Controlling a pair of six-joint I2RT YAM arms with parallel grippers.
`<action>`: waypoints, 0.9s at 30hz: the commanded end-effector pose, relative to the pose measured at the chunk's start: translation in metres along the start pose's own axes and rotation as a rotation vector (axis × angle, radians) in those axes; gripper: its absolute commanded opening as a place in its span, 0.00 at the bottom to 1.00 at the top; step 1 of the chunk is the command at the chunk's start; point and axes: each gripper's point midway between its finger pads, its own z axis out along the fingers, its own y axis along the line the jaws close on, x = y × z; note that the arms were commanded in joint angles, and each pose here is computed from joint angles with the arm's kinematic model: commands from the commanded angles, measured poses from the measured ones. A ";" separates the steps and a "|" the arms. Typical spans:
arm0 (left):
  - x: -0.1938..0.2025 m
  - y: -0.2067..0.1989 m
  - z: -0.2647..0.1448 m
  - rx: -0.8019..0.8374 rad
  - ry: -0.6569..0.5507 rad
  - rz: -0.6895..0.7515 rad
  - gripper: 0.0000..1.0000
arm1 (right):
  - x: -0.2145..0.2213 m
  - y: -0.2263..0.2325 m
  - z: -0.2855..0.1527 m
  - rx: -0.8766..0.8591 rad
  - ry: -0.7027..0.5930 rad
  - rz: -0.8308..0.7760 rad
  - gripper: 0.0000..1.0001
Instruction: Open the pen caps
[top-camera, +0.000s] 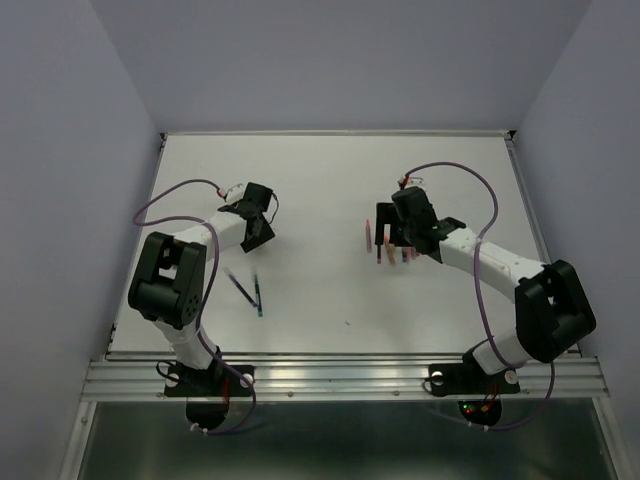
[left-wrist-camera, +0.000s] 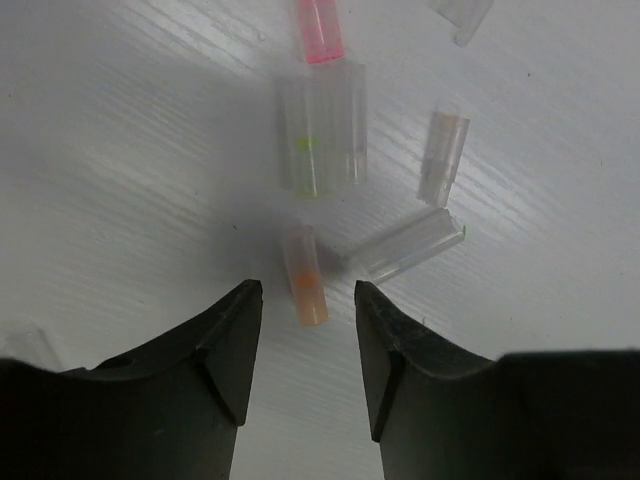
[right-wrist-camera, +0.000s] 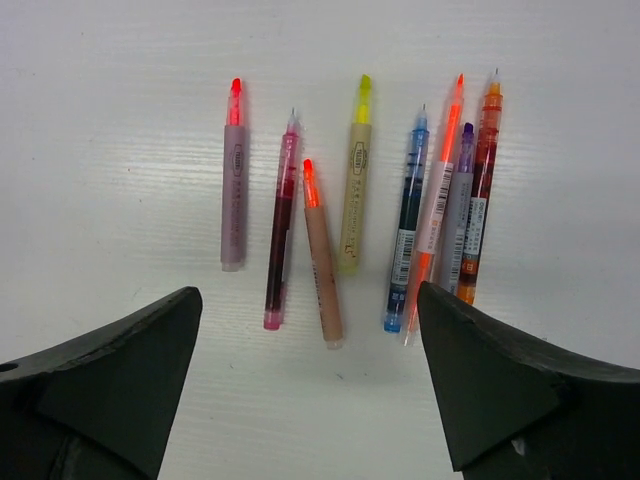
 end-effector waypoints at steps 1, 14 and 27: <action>-0.015 -0.007 -0.016 0.039 -0.024 -0.005 0.64 | -0.025 0.005 -0.013 -0.033 -0.069 0.003 1.00; 0.022 0.043 -0.047 -0.021 0.051 0.025 0.99 | -0.024 0.004 -0.019 -0.049 -0.076 -0.009 1.00; 0.043 0.053 -0.044 -0.089 0.119 0.106 0.91 | -0.022 -0.002 -0.017 -0.017 -0.077 -0.014 1.00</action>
